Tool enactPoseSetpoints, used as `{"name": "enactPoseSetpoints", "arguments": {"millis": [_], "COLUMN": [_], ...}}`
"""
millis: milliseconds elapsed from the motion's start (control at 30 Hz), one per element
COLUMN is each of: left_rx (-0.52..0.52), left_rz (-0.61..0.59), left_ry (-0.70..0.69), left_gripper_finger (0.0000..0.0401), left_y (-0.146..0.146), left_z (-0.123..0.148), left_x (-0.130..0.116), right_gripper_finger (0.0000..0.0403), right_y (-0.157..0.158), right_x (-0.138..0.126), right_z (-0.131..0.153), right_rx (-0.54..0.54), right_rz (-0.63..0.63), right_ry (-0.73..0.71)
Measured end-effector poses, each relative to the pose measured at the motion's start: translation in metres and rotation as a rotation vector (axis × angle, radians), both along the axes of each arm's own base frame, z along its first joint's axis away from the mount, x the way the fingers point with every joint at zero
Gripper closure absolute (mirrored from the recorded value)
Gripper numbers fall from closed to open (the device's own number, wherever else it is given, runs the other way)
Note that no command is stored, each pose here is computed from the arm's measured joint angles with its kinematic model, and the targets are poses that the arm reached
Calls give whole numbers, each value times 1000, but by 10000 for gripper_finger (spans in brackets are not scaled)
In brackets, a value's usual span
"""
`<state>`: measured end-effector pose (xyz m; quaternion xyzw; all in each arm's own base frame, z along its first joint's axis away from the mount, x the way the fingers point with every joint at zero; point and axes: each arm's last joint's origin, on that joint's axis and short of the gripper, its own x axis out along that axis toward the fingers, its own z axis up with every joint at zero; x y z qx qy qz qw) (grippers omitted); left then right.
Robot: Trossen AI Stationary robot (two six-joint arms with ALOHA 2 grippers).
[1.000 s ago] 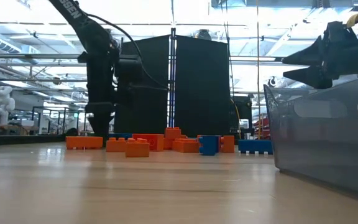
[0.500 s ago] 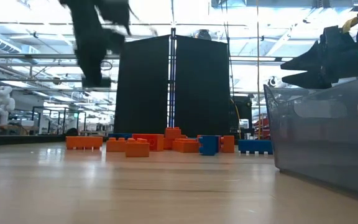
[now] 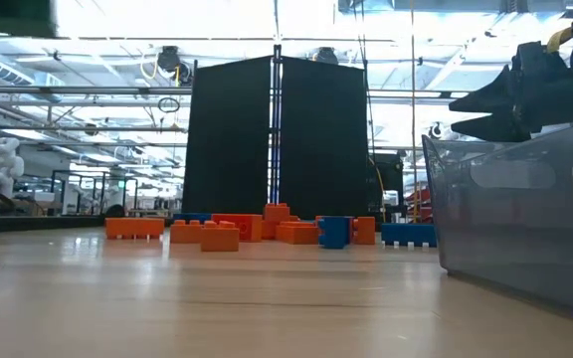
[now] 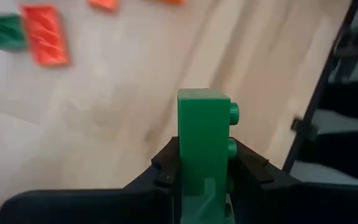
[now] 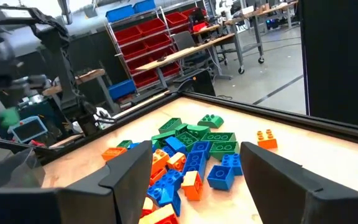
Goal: Sort blocks
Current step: Put the green game piece into the left black bin
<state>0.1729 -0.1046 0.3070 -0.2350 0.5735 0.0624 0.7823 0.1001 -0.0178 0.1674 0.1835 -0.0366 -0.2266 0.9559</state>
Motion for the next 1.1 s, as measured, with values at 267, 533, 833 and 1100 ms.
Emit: {"name": "enactPoseSetpoints", "arguments": {"millis": [267,533,833,1100], "left_rx": [0,-15,22,-19], "left_rz": [-206,-247,-87,-28], "left_ry": [95,163,291,304], "left_gripper_finger": [326,326,195,151], "left_y": [-67,-100,-100,-96], "left_z": [-38,-56,-58,-57], "left_x": [11,-1,-18,-11], "right_gripper_finger": [165,165,165,165], "right_y": [0,0,0,0], "right_x": [0,0,0,0], "right_z": [0,0,0,0], "right_rx": [1,23,19,17], "right_rz": [0,0,1,1], "right_ry": [0,-10,-8,-7]}}
